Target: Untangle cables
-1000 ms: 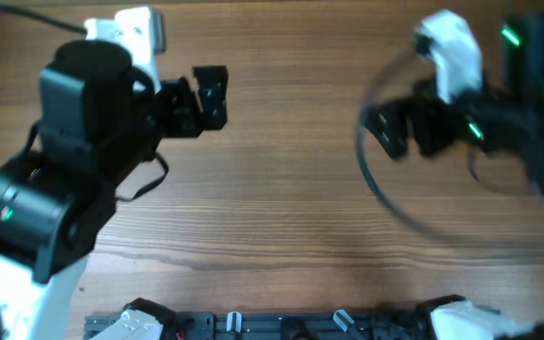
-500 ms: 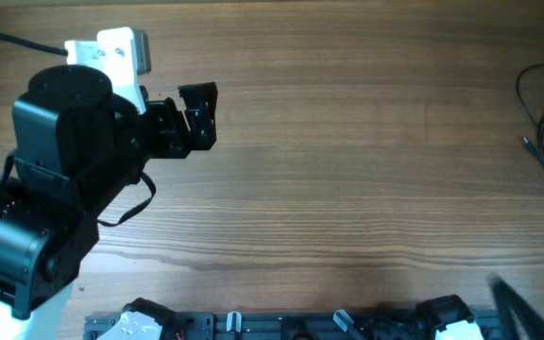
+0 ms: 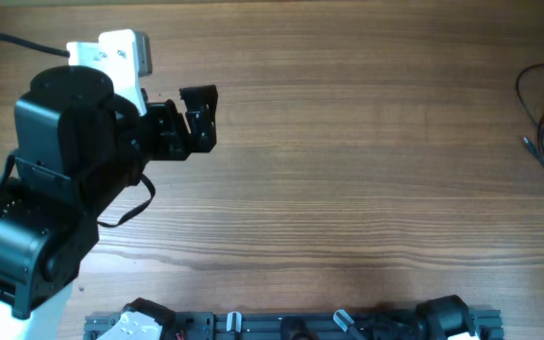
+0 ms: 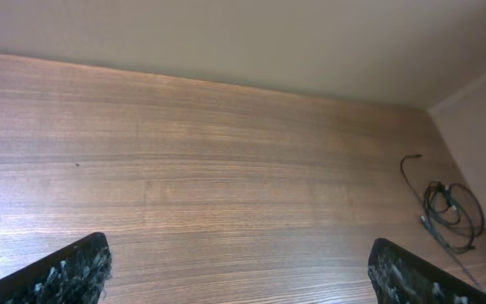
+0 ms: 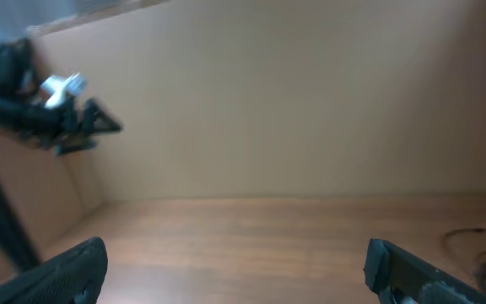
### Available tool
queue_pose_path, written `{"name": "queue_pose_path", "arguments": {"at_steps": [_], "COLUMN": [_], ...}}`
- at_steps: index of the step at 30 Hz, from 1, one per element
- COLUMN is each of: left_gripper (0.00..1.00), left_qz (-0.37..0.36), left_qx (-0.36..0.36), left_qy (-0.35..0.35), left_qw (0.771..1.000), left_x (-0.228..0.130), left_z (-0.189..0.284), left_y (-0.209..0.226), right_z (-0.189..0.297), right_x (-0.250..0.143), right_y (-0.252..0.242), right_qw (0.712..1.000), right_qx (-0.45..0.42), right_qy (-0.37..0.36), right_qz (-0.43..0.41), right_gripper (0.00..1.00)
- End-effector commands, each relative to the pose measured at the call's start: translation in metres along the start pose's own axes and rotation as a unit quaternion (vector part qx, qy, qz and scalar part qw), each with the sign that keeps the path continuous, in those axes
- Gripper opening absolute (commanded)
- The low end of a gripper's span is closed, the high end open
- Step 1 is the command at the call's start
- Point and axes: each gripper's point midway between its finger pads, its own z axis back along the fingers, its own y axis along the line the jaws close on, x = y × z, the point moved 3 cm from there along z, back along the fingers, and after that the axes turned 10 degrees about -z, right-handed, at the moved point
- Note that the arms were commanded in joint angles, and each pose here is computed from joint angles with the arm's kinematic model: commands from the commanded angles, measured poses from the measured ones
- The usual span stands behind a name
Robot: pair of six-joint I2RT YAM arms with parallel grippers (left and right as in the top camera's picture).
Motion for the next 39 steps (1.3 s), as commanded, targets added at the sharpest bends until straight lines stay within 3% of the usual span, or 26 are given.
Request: {"name": "queue_pose_path", "arguments": {"at_steps": [1,7,12,22,28,34,39], "left_gripper": [1.0,1.0,1.0,1.0,1.0,1.0,1.0], "left_qz": [-0.015,-0.016,-0.018,-0.018,-0.043,-0.042,-0.042], "left_qx": [0.005,0.007,0.008,0.008,0.008,0.008,0.008], "left_qy": [-0.004,0.005,0.009,0.013,0.014,0.013,0.013], "left_qw": [1.0,1.0,1.0,1.0,0.999,0.999,0.999], "left_x": [0.001,-0.003,-0.004,-0.006,-0.006,-0.006,-0.006], "left_z": [0.004,0.004,0.004,0.004,0.004,0.004,0.004], "left_y": [0.001,0.002,0.002,0.003,0.003,0.003,0.003], "right_z": [-0.021,-0.049,-0.048,-0.031,-0.006,-0.038,-0.098], "right_x": [-0.026,-0.048,-0.034,-0.027,-0.045,-0.055,-0.051], "right_y": [0.017,0.014,0.038,0.048,0.039,0.034,0.028], "right_qw": [0.994,0.968,0.931,0.902,0.912,0.92,0.918], "right_qx": [0.073,0.032,-0.015,-0.062,-0.093,-0.056,0.001], "right_qy": [0.077,0.11,0.028,-0.096,-0.107,-0.072,-0.08], "right_qz": [0.039,0.223,0.363,0.415,0.384,0.381,0.389], "right_gripper": [1.0,1.0,1.0,1.0,1.0,1.0,1.0]}}
